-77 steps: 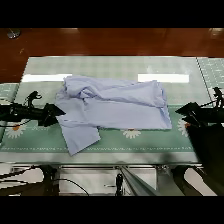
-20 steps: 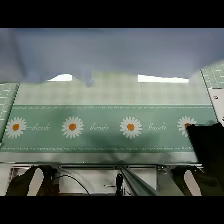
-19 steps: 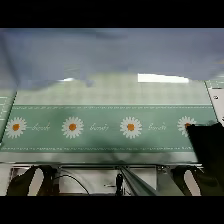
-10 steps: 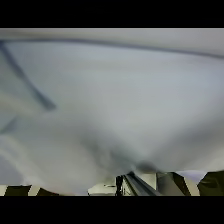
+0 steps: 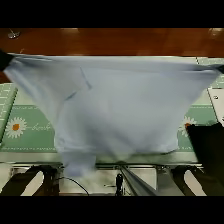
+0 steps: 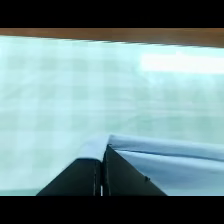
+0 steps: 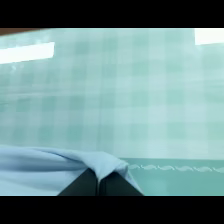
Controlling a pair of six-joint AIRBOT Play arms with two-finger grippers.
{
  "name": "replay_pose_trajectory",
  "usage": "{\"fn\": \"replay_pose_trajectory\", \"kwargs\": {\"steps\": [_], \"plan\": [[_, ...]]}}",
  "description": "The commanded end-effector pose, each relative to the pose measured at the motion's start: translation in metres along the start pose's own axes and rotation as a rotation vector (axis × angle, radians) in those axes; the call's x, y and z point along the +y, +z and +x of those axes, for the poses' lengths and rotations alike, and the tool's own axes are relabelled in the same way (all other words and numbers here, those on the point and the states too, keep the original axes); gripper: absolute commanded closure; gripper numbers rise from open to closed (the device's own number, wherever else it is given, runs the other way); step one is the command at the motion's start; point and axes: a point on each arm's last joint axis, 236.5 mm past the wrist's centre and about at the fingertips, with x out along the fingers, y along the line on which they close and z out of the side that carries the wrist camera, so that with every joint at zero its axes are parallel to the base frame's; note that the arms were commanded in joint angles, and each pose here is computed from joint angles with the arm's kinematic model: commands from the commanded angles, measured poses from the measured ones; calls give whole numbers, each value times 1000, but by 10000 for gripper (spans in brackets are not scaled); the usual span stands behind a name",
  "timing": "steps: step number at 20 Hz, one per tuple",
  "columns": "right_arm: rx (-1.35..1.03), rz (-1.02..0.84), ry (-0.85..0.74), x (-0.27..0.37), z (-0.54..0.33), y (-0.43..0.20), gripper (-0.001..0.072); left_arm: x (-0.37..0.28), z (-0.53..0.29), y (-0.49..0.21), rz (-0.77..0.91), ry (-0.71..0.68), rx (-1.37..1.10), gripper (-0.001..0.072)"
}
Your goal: Fold the shirts.
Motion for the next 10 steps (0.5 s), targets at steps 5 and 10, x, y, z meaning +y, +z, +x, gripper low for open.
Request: {"fn": "replay_pose_trajectory", "kwargs": {"steps": [5,10], "plan": [[60,134,51,-48,207,28,694,13,170,-15,-318,-108,32,688],[149,256,51,-75,291,34,694,21,232,-79,-479,-97,213,688]]}}
